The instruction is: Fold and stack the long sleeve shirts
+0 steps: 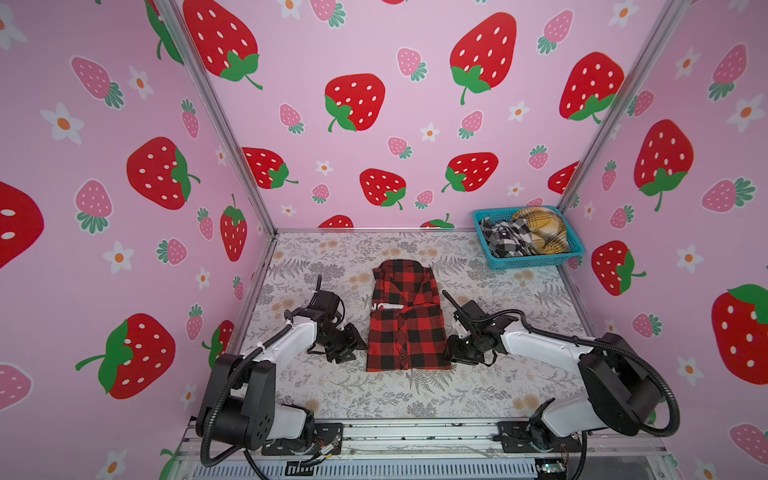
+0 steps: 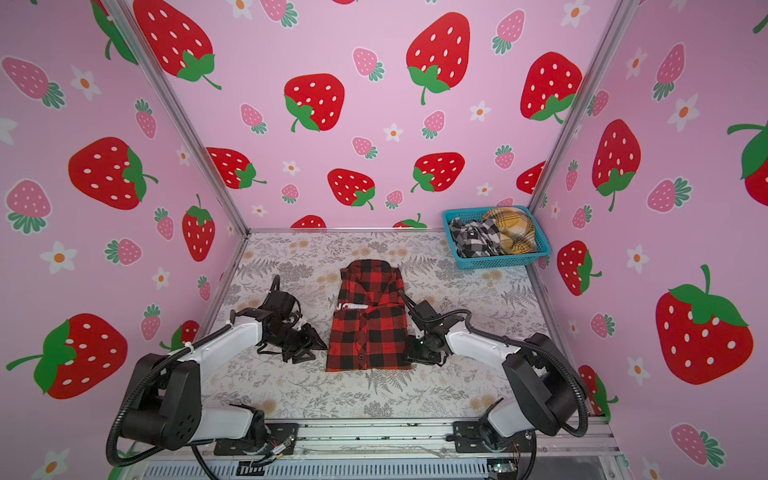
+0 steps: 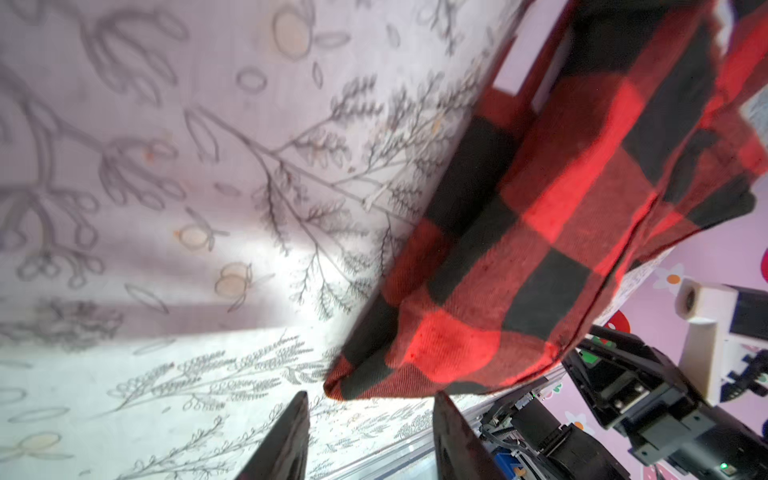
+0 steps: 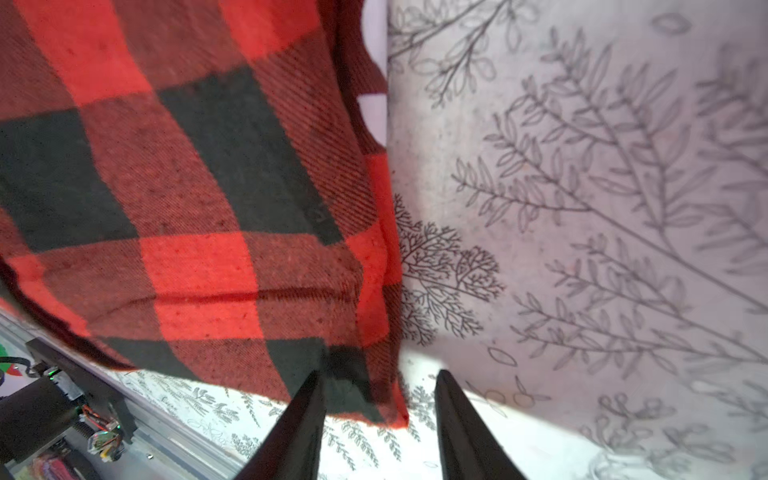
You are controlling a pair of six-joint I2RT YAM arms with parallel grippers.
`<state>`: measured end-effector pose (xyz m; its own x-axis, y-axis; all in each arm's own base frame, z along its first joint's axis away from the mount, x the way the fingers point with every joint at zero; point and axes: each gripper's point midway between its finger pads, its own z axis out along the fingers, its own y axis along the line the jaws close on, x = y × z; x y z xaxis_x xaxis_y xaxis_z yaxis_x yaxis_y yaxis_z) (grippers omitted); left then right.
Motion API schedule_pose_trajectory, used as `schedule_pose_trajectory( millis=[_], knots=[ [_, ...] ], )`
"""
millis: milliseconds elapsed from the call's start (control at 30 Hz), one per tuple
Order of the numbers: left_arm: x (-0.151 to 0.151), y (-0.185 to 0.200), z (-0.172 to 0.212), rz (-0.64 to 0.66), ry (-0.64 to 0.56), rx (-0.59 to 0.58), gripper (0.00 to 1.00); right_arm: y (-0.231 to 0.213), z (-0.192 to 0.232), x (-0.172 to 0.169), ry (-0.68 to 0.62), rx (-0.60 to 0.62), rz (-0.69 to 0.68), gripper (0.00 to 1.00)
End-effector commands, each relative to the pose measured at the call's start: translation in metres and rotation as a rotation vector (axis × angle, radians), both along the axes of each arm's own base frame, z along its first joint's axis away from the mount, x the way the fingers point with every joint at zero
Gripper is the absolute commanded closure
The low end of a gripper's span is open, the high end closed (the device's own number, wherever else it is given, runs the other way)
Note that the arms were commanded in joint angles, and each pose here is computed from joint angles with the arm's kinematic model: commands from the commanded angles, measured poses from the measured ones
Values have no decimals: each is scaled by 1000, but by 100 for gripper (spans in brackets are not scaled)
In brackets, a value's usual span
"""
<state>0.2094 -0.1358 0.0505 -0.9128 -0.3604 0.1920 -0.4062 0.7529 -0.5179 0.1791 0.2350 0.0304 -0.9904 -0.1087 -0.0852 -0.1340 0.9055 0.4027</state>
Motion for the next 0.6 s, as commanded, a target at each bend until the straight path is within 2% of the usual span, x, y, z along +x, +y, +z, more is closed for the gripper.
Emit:
schedule_pose_trajectory(
  millis=[0, 167, 433, 567],
  knots=[
    [-28, -10, -7, 31, 105, -64, 51, -7, 3, 1, -1, -40, -14, 54],
    [-36, -15, -17, 35, 126, -66, 51, -4, 4, 2, -9, -18, -19, 55],
    [-10, -13, -12, 37, 44, -38, 50, -9, -3, 4, 27, -5, -33, 58],
    [-7, -13, -6, 20, 8, -38, 50, -11, 0, 10, 29, 14, -58, 59]
  ],
)
